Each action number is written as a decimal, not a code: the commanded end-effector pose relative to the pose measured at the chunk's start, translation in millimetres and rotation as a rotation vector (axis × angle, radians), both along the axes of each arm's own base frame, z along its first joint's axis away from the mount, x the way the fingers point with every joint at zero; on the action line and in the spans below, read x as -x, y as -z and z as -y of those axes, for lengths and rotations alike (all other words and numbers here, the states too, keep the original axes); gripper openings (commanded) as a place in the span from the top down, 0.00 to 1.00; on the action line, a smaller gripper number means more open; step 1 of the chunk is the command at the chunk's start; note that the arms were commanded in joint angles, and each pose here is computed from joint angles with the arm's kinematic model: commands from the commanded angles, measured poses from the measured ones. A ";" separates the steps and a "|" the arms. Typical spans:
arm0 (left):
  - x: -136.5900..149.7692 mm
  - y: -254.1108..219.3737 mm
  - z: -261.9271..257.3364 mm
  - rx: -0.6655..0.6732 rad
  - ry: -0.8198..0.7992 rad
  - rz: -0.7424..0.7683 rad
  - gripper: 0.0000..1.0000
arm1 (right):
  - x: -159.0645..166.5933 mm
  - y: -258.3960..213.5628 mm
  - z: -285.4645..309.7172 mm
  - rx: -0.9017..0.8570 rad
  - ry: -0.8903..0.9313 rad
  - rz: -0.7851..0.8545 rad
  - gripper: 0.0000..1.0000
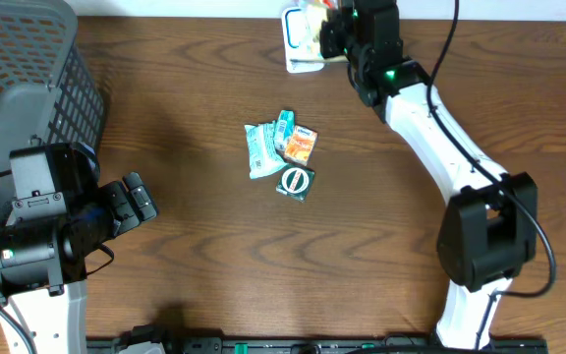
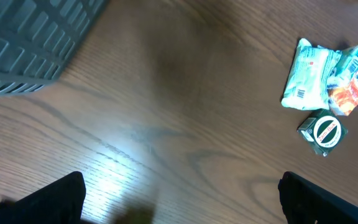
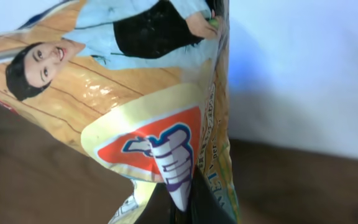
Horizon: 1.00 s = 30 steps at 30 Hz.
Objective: Scan the item barcode
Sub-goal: 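Lift the snack bag up toward the white scanner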
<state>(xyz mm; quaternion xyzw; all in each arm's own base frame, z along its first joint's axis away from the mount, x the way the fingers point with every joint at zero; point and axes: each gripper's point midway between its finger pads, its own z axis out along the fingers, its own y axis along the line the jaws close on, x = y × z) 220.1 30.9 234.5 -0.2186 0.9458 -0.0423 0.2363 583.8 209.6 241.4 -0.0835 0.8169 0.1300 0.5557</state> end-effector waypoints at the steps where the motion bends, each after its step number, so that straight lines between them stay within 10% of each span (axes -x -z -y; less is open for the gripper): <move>1: 1.0 1.1 -3.9 -0.009 -0.021 -0.005 0.03 | -18.2 11.4 -10.6 -0.019 -0.004 0.035 0.99; 14: 1.0 1.1 -3.9 -0.009 -0.021 -0.005 0.02 | -51.5 34.3 -20.9 -0.047 0.000 0.191 0.99; 28: 1.0 1.1 -3.9 -0.009 -0.021 -0.005 0.02 | -39.0 -49.3 62.5 -0.045 0.117 0.197 0.99; 30: 1.0 1.1 -3.9 -0.009 -0.021 -0.005 0.02 | -32.2 -43.3 81.9 -0.021 0.144 0.125 0.81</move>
